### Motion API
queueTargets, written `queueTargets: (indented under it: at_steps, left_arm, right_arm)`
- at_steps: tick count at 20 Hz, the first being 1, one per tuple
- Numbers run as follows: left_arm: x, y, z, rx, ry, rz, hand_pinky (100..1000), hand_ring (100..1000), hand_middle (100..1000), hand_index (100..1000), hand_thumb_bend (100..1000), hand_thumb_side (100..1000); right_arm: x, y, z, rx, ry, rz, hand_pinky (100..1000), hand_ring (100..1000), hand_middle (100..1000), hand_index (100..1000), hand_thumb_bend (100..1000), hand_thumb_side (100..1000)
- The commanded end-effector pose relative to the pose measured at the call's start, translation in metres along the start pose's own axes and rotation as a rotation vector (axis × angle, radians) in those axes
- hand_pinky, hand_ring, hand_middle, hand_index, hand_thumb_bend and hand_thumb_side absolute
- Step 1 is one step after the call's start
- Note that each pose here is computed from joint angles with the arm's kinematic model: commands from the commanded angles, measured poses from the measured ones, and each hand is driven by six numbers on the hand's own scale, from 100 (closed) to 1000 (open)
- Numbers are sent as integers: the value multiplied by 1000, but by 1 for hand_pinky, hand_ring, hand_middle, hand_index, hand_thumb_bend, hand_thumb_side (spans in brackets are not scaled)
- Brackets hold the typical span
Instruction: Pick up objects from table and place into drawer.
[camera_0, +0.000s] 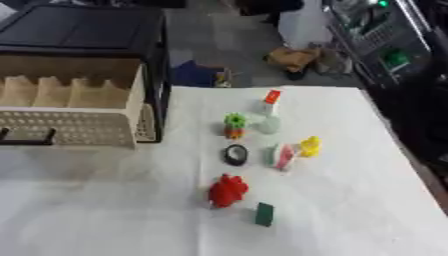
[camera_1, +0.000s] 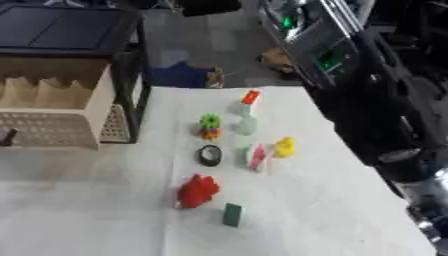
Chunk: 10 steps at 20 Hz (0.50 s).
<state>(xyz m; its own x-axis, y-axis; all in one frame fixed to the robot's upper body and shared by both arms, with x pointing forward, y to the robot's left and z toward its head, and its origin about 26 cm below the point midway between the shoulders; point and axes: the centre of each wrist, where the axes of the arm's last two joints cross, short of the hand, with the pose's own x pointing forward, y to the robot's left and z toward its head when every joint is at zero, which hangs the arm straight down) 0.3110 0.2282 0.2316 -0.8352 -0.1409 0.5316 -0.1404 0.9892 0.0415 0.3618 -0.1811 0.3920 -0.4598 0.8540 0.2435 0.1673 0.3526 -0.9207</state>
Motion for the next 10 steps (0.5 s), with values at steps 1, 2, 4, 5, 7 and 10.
queueTargets:
  at_steps: [1, 2, 4, 5, 7, 10]
  left_arm:
    - [6, 0, -6, -13, -29, 5, 607, 560, 625, 824, 100, 1000]
    - [6, -1, -6, -14, -29, 8, 606, 560, 625, 824, 100, 1000]
    - [6, -2, -6, -16, -30, 14, 606, 560, 625, 824, 100, 1000]
    - [6, -2, -6, -16, -31, 17, 606, 561, 625, 824, 100, 1000]
    - [7, -3, -7, -15, -32, 22, 606, 561, 625, 824, 100, 1000]
    - [7, -5, -7, -16, -33, 30, 606, 561, 625, 824, 100, 1000]
  right_arm:
    - [5, -4, -10, -25, -5, 16, 400, 543, 451, 625, 100, 507]
    - [7, -2, -14, -27, -6, 15, 402, 542, 451, 625, 100, 508]
    - [10, 2, -21, -38, -5, 10, 401, 539, 449, 625, 100, 505]
    - [12, 5, -26, -42, -4, 6, 399, 538, 447, 624, 100, 504]
    - [15, 10, -33, -44, -3, -1, 398, 536, 446, 624, 100, 503]
    - [22, 19, -41, -38, -17, -10, 398, 535, 445, 623, 100, 503]
